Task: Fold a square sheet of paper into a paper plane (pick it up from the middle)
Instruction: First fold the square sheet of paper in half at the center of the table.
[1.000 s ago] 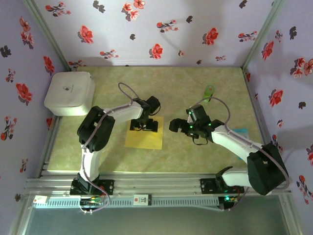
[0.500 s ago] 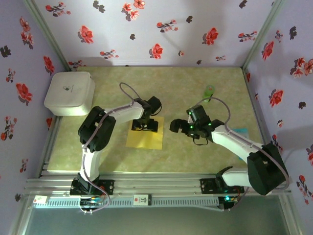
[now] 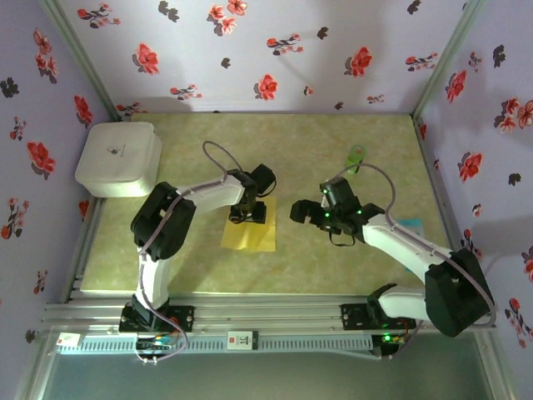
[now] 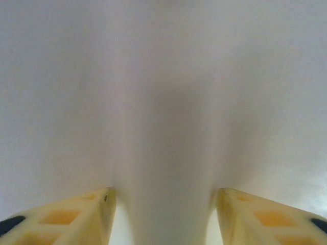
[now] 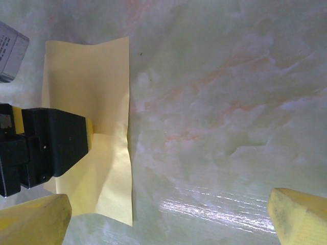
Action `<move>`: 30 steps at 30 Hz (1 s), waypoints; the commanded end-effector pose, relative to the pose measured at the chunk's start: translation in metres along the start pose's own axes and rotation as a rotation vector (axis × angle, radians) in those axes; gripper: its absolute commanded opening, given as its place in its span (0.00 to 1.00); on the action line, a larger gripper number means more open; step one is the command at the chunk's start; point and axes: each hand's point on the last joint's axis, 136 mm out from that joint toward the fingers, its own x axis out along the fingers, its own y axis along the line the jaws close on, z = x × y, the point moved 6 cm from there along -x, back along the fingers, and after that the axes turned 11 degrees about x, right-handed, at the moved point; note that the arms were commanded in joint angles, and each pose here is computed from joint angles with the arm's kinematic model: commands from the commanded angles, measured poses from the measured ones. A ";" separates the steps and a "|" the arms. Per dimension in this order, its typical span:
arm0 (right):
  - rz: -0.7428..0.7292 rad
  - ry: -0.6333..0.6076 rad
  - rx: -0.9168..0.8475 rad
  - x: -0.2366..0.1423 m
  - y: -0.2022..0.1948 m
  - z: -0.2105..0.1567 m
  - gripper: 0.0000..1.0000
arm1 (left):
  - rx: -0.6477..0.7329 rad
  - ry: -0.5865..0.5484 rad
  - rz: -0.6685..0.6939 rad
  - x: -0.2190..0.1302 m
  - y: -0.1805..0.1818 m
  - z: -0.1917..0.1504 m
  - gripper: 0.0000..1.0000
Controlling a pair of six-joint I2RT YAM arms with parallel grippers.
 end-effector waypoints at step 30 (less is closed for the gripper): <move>-0.107 -0.262 0.173 -0.050 -0.038 0.024 0.99 | -0.153 -0.286 -0.884 -0.100 -0.079 0.037 0.38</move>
